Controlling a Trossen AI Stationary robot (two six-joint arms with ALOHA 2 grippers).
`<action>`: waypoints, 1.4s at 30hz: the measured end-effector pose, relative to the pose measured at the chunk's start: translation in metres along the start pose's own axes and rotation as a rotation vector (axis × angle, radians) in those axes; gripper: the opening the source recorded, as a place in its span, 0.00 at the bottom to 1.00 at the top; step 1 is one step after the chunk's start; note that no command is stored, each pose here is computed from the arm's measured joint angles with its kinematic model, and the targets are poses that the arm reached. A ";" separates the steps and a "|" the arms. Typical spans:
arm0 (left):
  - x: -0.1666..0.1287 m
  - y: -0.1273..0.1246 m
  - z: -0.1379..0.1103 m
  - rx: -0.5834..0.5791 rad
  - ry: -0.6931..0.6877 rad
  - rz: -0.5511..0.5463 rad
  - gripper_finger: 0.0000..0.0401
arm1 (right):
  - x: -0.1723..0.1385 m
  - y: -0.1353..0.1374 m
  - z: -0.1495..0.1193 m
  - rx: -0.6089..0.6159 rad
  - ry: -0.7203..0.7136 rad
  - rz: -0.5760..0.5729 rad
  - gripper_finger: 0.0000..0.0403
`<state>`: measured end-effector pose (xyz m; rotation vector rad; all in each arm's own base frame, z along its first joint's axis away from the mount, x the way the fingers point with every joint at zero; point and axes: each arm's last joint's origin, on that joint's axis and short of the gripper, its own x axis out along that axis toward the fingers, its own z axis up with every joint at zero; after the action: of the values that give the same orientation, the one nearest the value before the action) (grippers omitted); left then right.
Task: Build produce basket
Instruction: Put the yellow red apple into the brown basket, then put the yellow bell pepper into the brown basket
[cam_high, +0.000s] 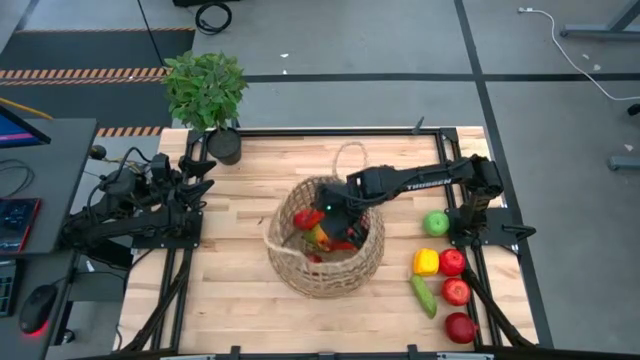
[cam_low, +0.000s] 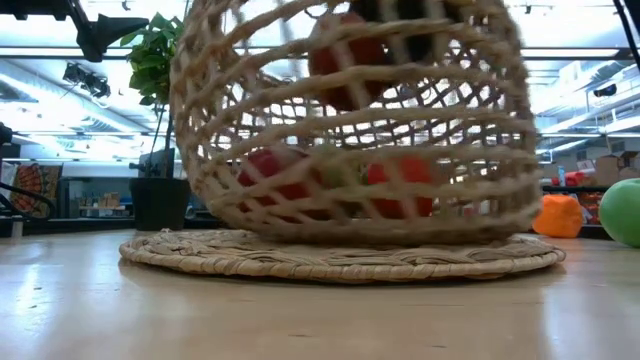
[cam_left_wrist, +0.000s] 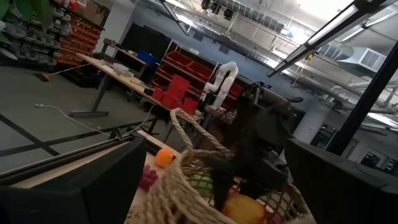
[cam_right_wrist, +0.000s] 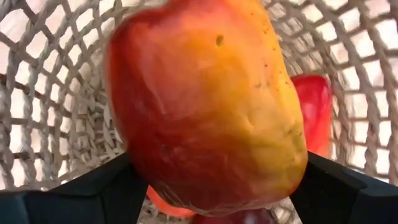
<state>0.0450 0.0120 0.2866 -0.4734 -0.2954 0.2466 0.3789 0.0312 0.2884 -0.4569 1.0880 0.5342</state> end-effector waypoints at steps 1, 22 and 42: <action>0.000 0.000 0.000 0.000 0.000 0.000 0.97 | 0.000 0.003 0.002 -0.029 -0.003 0.002 0.83; 0.000 0.000 0.000 0.000 0.000 0.000 0.97 | -0.014 -0.005 0.017 0.003 0.008 -0.273 0.95; 0.000 0.000 0.000 0.000 0.001 0.000 0.97 | -0.176 -0.033 0.003 0.400 -0.237 -0.533 0.93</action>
<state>0.0450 0.0120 0.2865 -0.4737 -0.2947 0.2467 0.3376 -0.0247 0.4538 -0.3028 0.7749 -0.1010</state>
